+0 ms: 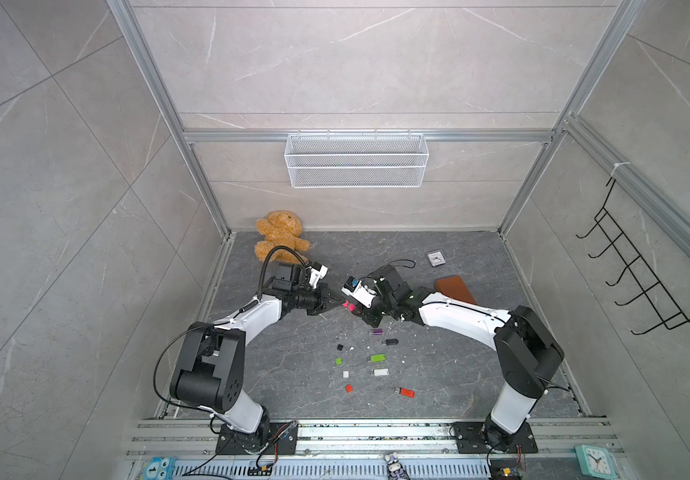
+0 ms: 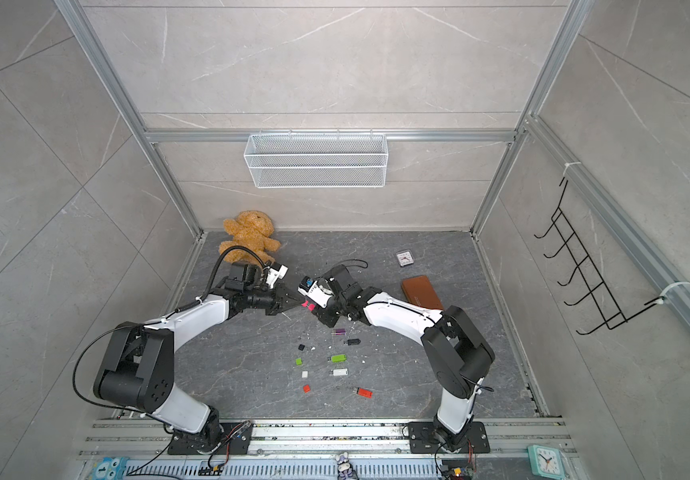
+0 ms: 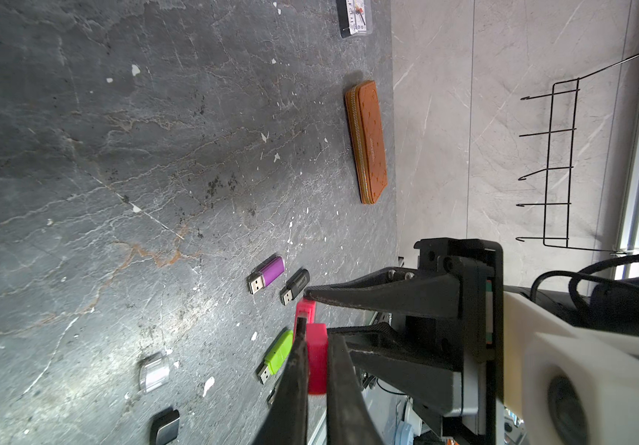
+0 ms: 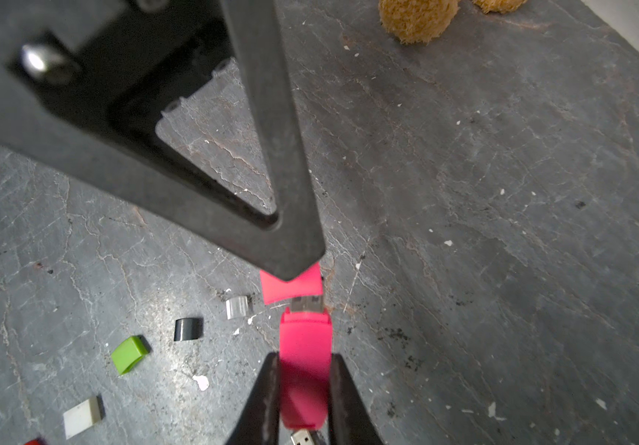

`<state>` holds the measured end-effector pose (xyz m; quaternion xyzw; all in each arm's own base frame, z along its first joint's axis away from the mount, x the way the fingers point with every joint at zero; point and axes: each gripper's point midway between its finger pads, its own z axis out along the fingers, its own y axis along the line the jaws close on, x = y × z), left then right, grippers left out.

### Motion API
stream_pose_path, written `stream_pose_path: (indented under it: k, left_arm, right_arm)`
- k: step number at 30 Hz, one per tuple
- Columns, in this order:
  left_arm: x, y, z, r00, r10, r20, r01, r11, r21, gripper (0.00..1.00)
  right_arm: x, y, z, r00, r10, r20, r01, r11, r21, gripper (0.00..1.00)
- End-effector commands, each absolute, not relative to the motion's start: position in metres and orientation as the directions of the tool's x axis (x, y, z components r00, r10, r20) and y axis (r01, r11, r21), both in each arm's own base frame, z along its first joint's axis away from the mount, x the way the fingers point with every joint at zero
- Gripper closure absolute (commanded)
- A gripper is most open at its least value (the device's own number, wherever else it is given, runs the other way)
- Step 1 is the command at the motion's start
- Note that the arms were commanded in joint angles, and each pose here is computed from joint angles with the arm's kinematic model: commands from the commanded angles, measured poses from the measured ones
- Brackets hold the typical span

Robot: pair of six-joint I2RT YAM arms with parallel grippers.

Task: Close the usb drive cover
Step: Close the cover of the USB drive.

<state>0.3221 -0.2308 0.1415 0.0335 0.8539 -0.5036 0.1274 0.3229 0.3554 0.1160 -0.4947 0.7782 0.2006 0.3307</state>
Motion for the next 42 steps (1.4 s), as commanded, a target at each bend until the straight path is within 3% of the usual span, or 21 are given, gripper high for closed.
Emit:
stream_pose_path:
  k: [1,42]
  left_arm:
    - [0.314,-0.23,0.146,-0.957,-0.047,-0.287,0.226,0.502,-0.835,1.0]
    - [0.32,-0.232,0.156,-0.946,-0.053,-0.319,0.253,0.49,-0.834,1.0]
  right_arm:
    - [0.322,0.363,0.138,-0.258,-0.596,-0.76,-0.905,0.424,-0.026,0.86]
    - [0.317,0.359,0.136,-0.277,-0.602,-0.749,-0.902,0.432,-0.014,0.86]
